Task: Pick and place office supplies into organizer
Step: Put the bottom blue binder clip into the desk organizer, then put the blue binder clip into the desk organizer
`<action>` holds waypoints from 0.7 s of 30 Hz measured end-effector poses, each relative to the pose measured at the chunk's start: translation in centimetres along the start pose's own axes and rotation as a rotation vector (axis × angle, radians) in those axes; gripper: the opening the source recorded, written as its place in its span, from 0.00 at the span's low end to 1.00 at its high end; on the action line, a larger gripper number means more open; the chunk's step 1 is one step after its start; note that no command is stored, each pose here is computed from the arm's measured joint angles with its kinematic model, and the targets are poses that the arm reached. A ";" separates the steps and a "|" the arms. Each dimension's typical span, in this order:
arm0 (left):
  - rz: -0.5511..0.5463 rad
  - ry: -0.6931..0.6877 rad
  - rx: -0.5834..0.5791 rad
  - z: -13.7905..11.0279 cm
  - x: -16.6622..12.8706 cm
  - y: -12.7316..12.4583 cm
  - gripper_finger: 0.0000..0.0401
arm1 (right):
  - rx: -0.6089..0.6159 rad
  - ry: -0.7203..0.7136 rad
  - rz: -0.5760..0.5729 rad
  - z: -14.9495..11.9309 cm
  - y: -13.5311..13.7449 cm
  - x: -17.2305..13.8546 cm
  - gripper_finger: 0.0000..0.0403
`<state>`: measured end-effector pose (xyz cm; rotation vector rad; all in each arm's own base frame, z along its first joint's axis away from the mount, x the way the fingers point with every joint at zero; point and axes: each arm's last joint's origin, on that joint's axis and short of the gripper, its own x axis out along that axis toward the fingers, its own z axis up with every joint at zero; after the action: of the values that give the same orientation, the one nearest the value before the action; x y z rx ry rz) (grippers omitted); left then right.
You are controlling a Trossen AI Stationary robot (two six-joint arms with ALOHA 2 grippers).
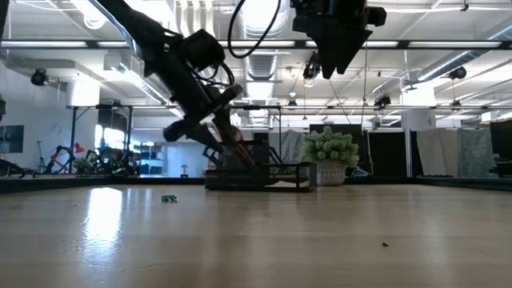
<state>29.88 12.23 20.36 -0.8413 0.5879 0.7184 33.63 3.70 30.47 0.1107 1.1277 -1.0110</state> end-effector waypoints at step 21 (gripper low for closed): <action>-0.046 -0.047 0.141 0.6 -2.2 -0.5 0.38 | -0.020 -0.026 0.000 -0.6 0.4 -0.6 0.46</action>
<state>28.98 11.77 22.48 -0.7037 0.5684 0.6453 33.46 4.69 30.49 0.0809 1.1140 -0.9984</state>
